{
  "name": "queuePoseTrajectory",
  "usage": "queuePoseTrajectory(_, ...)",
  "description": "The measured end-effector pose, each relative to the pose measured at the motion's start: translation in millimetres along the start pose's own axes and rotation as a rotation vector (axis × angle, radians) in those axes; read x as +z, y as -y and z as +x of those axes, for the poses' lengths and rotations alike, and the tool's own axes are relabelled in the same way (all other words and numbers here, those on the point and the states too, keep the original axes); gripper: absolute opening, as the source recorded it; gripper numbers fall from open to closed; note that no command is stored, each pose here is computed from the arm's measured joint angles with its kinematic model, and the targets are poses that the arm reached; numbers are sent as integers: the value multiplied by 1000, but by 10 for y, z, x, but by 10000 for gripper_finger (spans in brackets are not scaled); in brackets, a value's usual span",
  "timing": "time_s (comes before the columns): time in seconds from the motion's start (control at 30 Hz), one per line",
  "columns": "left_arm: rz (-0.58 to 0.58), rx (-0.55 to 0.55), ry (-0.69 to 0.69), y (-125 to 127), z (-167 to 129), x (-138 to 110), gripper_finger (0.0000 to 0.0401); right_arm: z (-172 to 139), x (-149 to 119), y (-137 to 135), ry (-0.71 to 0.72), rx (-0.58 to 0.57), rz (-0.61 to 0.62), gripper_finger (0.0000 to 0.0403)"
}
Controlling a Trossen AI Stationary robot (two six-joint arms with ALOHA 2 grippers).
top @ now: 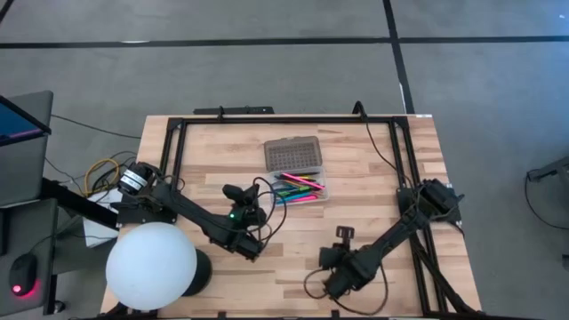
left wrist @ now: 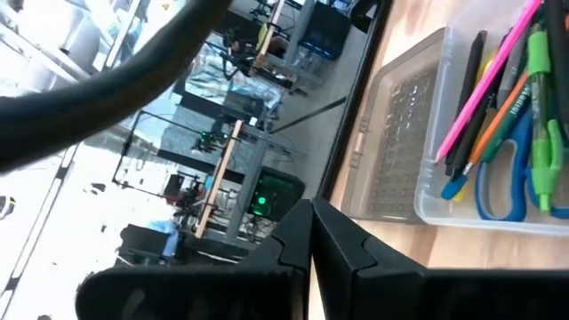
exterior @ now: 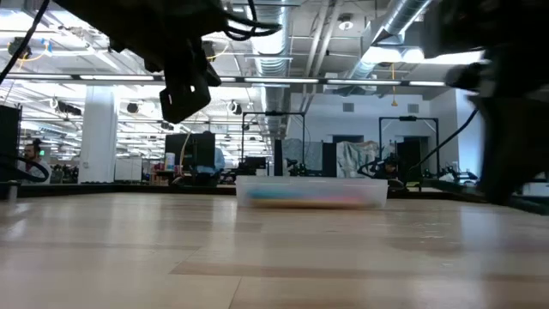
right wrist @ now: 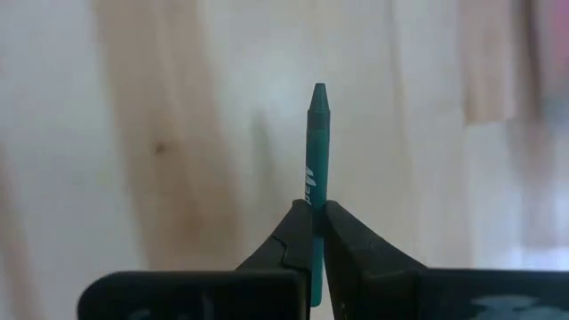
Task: Pick & place school supplies into a supply box
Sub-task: Put the green crayon into the supply box, then adjust the supply box
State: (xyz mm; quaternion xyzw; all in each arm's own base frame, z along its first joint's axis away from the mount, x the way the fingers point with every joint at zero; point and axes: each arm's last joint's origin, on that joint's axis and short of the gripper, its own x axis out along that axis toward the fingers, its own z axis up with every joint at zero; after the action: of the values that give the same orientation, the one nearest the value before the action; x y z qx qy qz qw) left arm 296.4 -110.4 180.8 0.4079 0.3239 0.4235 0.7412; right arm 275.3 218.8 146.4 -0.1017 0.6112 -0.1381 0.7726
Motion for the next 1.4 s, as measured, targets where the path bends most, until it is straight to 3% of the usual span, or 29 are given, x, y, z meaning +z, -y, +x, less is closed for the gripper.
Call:
queuePoseTrajectory(0.27,-8,16,-5,-54,-24,-92,0,64,147,168,68,-112,-73,0)
queuePoseTrajectory(0.43,-19,23,-13,-92,-26,-142,0,116,262,326,129,-245,-106,0)
queuePoseTrajectory(0.7,-30,36,-27,-170,-30,-221,0,263,497,741,183,-493,-61,0)
queuePoseTrajectory(1.07,-73,26,-84,-254,-37,-303,0,539,818,1279,107,-488,-61,21)
queuePoseTrajectory(1.4,-80,10,-112,-248,-37,-311,0,662,906,1522,53,-420,-66,89)
